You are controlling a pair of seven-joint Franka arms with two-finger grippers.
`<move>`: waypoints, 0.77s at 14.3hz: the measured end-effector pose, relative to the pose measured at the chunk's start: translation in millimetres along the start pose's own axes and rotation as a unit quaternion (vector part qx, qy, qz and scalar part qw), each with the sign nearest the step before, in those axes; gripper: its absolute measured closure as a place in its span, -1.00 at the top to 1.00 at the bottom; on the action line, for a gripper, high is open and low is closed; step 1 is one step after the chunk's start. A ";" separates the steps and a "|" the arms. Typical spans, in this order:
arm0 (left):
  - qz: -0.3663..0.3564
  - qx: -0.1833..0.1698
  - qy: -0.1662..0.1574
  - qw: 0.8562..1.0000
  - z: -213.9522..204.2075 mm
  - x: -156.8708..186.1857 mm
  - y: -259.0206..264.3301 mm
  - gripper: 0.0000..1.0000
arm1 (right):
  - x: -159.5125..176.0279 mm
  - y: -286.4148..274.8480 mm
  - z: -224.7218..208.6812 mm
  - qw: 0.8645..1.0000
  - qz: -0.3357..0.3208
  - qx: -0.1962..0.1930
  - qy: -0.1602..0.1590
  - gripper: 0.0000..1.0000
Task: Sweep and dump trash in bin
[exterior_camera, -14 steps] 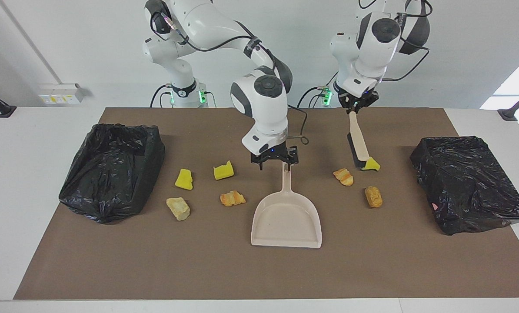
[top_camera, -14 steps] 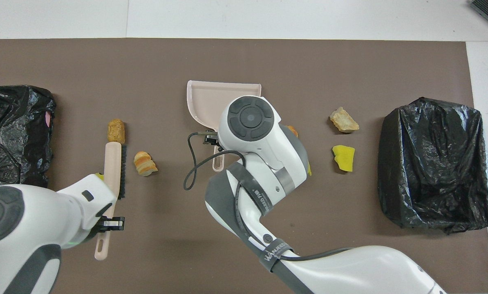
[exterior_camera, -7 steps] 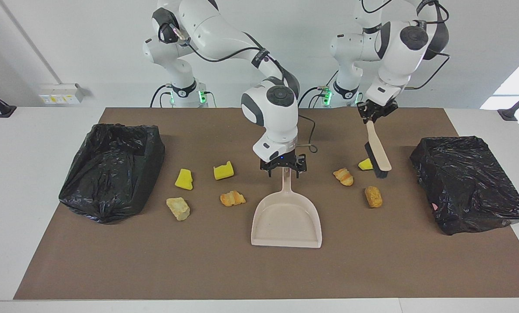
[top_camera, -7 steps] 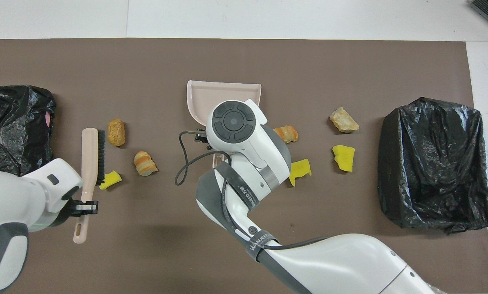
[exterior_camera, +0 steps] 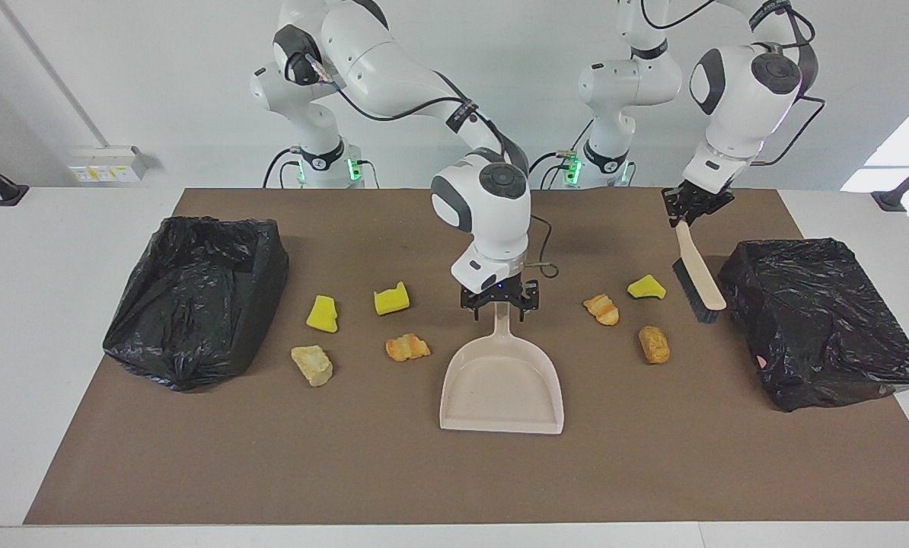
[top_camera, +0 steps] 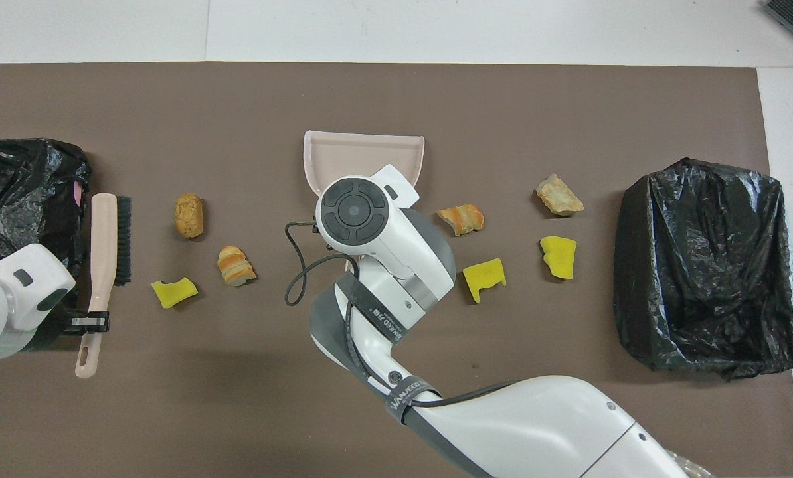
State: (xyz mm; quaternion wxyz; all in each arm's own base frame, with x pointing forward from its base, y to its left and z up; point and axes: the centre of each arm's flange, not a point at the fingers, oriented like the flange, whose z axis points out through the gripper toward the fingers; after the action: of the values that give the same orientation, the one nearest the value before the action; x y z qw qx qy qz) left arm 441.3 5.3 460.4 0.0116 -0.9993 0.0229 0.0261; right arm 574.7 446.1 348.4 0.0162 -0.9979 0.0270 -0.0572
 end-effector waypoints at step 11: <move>-0.022 -0.001 -0.008 1.000 7.0 1.7 -2.4 -0.48 | 9.3 61.7 -90.0 0.962 -0.267 -0.031 -0.046 -0.37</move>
State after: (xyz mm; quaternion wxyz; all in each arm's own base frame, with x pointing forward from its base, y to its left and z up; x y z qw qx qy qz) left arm 442.7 7.8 453.3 0.0115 -0.9994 0.0005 0.0339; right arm 570.4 381.4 436.6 -0.0297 -0.9705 -0.2391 -0.0123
